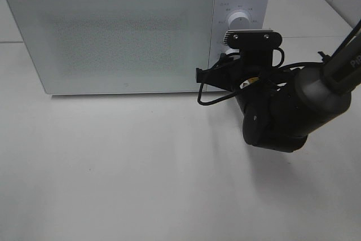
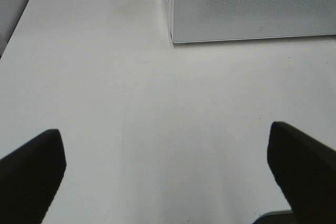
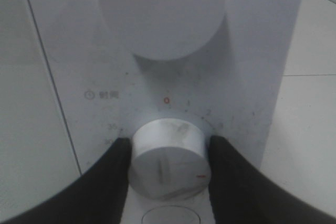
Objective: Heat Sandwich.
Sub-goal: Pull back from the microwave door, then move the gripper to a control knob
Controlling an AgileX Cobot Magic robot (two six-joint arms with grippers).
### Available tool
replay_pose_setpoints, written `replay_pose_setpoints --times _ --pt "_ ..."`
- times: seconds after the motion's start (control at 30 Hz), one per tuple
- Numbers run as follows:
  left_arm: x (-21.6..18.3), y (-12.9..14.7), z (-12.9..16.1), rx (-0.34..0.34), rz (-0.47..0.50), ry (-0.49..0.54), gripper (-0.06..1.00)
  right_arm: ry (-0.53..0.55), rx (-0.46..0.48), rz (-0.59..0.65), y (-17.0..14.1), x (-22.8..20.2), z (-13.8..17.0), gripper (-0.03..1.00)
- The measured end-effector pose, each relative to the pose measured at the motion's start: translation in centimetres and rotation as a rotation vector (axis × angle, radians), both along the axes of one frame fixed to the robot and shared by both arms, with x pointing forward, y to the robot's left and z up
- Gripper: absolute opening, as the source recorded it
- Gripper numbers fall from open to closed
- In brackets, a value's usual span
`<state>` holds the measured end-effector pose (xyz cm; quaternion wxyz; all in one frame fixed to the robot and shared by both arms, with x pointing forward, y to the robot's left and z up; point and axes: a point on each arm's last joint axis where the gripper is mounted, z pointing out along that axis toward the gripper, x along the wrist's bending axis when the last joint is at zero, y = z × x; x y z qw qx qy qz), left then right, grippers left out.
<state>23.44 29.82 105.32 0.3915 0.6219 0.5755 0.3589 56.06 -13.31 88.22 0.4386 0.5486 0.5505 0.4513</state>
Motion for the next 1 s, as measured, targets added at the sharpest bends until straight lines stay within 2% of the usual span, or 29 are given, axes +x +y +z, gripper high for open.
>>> replay_pose_setpoints --times 0.2,0.27,0.33,0.43,0.47,0.5,0.53,0.6,0.63,0.67,0.77,0.8,0.83,0.93,0.97,1.0 --pt "0.00 0.00 0.00 0.000 0.000 0.000 0.99 0.001 0.035 -0.007 0.00 0.00 0.00 0.43" --pt "0.00 0.00 0.00 0.000 0.000 0.000 0.99 0.001 0.107 -0.017 0.05 0.00 0.01 0.43" --pt "0.00 0.00 0.00 0.000 0.000 0.000 0.99 0.000 0.132 -0.018 0.08 0.00 0.02 0.43" --pt "0.00 0.00 0.00 0.000 0.000 0.000 0.99 0.001 0.262 -0.035 0.18 0.00 0.05 0.43" --pt "0.00 0.00 0.00 0.000 0.000 0.000 0.99 0.001 0.262 -0.035 0.18 0.00 0.05 0.43" --pt "0.00 0.00 0.00 0.000 0.000 0.000 0.99 0.001 0.300 -0.040 0.19 -0.01 0.06 0.43" --pt "0.00 0.00 0.00 0.000 0.000 0.000 0.99 -0.001 0.373 -0.051 0.17 -0.03 0.07 0.43" --pt "0.00 0.00 0.00 0.000 0.000 0.000 0.99 0.001 0.456 -0.064 0.18 -0.07 0.00 0.43" --pt "0.00 0.00 0.00 0.000 0.000 0.000 0.99 0.001 0.456 -0.064 0.18 -0.07 0.00 0.43" --pt "0.00 0.00 0.00 0.000 0.000 0.000 0.99 0.000 0.536 -0.079 0.14 -0.02 0.04 0.43" --pt "0.00 0.00 0.00 0.000 0.000 0.000 0.99 0.005 0.651 -0.097 0.15 -0.08 0.01 0.43" --pt "0.00 0.00 0.00 0.000 0.000 0.000 0.99 0.005 0.651 -0.097 0.15 -0.08 0.01 0.43" --pt "0.00 0.00 0.00 0.000 0.000 0.000 0.99 0.007 0.738 -0.115 0.15 -0.08 0.02 0.43" --pt "0.00 0.00 0.00 0.000 0.000 0.000 0.99 0.013 0.863 -0.141 0.12 -0.14 -0.02 0.43" --pt "0.00 0.00 0.00 0.000 0.000 0.000 0.99 0.013 0.863 -0.141 0.12 -0.14 -0.02 0.43" --pt "0.00 0.00 0.00 0.000 0.000 0.000 0.99 0.016 0.946 -0.158 0.12 -0.14 -0.02 0.43"
